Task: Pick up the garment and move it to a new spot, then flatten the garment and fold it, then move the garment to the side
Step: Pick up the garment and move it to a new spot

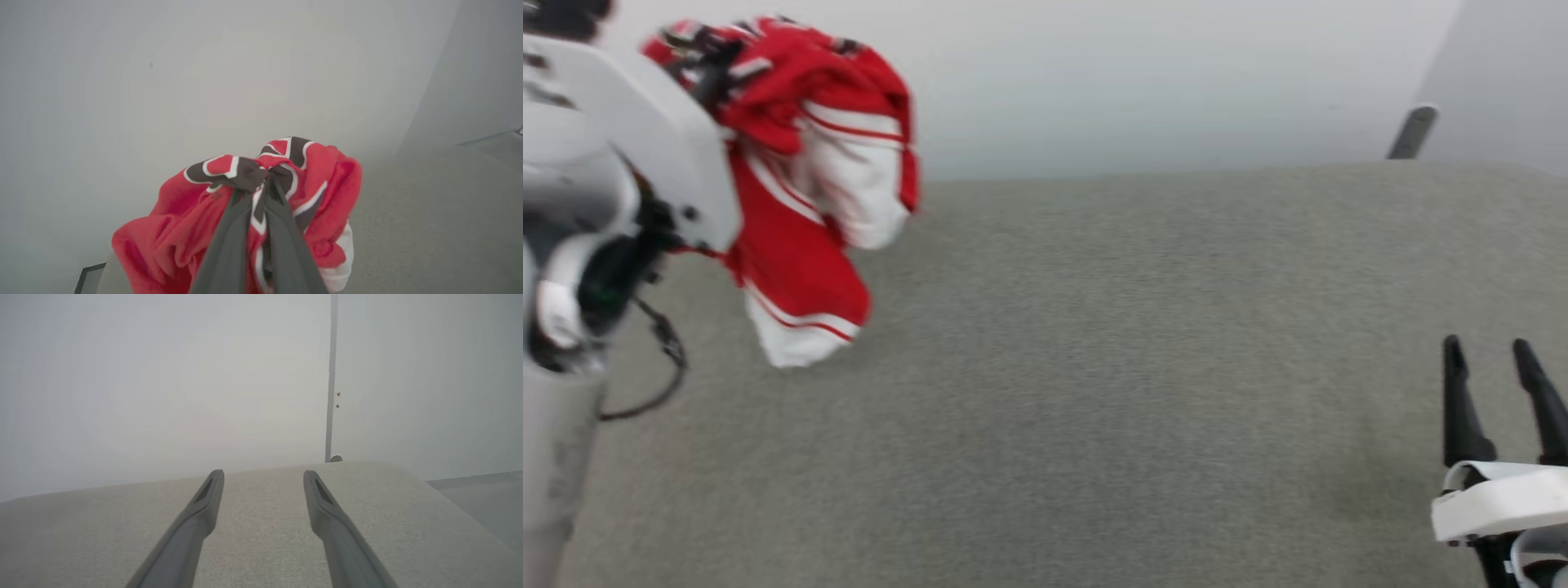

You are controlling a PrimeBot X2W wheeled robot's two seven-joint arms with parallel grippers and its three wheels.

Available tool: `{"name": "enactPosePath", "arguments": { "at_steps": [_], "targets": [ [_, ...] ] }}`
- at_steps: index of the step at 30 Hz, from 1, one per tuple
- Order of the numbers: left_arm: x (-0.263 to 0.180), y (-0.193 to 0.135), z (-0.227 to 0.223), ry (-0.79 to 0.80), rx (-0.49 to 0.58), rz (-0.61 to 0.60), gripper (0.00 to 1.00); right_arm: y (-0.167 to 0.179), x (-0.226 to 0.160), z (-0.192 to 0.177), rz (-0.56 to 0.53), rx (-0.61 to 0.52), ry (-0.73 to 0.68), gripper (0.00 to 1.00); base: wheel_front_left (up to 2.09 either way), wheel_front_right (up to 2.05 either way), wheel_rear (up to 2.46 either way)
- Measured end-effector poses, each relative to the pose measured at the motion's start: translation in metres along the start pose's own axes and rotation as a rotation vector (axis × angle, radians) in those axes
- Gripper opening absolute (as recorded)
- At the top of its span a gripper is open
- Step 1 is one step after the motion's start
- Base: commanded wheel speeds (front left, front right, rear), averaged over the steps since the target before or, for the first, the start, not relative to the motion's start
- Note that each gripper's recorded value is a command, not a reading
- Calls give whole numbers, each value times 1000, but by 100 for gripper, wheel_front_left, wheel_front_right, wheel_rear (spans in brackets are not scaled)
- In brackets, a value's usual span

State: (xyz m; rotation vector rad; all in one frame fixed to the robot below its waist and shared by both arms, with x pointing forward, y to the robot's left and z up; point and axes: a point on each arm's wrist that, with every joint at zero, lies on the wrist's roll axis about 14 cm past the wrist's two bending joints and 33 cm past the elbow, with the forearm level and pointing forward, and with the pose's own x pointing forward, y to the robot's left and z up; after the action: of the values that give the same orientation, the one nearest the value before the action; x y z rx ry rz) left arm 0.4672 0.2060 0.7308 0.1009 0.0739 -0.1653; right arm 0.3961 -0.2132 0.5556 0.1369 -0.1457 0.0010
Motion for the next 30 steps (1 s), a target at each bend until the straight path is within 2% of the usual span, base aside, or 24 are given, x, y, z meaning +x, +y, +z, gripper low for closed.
{"name": "enactPosePath", "arguments": {
  "at_steps": [7, 14, 22, 28, 30],
  "targets": [
    [21, -76, -18, 51, -11, -186, 0, -43, -22, 6, -132, -33, -5, 100, 0, 0, 0],
    [40, -132, -68, 179, -18, -321, 0, -64, -34, -5, -205, -32, 18, 100, 0, 0, 0],
    [50, -171, -154, 399, -35, -419, 0, -70, -33, -20, -231, -22, 39, 100, 0, 0, 0],
    [47, -191, -219, 566, -50, -477, 0, -70, -29, -30, -235, -9, 49, 100, 0, 0, 0],
    [46, -192, -227, 587, -48, -482, 0, -69, -28, -31, -234, -7, 49, 100, 0, 0, 0]
  ]
}}
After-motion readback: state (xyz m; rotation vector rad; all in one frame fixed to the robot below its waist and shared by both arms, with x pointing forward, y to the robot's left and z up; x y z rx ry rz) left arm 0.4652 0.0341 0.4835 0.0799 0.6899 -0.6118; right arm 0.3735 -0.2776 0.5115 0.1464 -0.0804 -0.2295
